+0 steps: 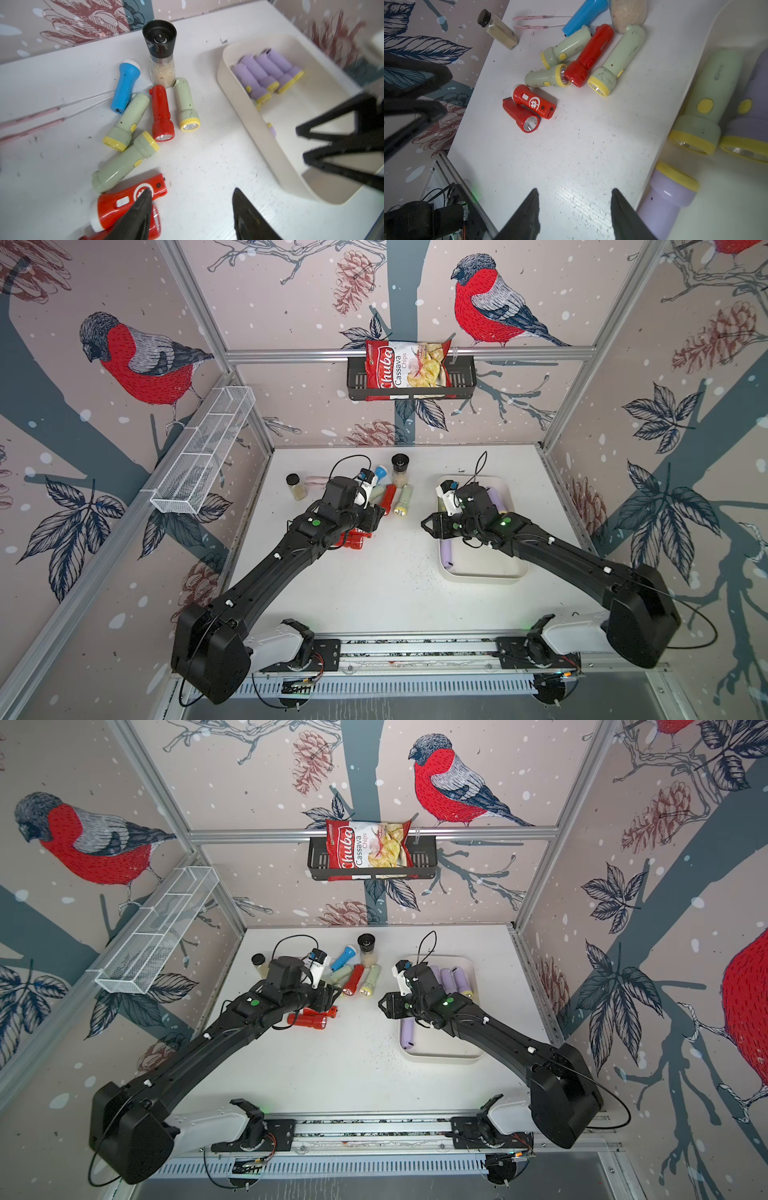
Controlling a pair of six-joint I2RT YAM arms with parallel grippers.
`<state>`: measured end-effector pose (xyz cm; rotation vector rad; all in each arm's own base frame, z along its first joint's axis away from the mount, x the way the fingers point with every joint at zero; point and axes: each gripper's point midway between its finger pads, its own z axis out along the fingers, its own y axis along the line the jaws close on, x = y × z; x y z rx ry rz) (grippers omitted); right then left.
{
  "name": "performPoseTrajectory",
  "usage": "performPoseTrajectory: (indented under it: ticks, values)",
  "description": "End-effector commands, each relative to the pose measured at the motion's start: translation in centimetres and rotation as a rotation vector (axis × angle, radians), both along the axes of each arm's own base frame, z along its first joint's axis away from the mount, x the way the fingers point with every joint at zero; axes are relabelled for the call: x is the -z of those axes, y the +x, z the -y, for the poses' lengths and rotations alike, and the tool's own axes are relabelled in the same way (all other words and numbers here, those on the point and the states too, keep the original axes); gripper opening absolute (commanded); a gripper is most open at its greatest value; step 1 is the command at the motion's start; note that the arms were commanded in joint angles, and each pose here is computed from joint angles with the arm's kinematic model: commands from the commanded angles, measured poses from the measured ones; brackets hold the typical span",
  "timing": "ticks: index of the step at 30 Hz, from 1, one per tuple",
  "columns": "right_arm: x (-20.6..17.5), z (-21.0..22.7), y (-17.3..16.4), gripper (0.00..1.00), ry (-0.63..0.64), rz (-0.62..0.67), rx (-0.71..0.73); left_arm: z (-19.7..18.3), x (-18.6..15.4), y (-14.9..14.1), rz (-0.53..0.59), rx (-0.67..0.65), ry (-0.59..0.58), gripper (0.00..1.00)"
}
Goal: Put the flashlights into the storage boxes
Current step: Pick up the flashlight from the center of the board.
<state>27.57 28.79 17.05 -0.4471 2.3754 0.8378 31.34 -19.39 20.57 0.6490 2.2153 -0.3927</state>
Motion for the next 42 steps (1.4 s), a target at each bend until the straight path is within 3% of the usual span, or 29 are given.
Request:
performPoseTrajectory:
  ticks: [1,4,7,12,18,30,42]
  values:
    - [-1.9,-1.0,1.1,0.57,0.042,0.098,-0.023,-1.1,2.0,-1.8,0.004,0.217,0.249,0.63]
    - [-2.7,-2.0,1.2,0.57,0.060,0.130,-0.056,-2.9,3.2,-1.2,-0.034,0.186,0.342,0.64]
    - [-3.1,-3.5,1.3,0.58,0.046,0.172,-0.099,-4.0,4.5,-1.9,-0.076,0.242,0.424,0.64]
    - [-3.3,-4.4,1.8,0.58,0.052,0.202,-0.121,-6.8,6.6,-1.3,-0.047,0.298,0.567,0.66]
    - [-3.1,-3.9,1.6,0.59,0.059,0.217,-0.122,-11.7,10.3,-0.5,-0.092,0.323,0.820,0.67]
    - [-3.2,-2.3,1.3,0.60,0.097,0.211,-0.097,-13.4,15.0,-0.1,-0.221,0.401,0.858,0.67]
    - [-2.6,-0.9,1.7,0.60,0.092,0.200,-0.070,-12.8,17.4,-0.9,-0.317,0.442,0.815,0.64]
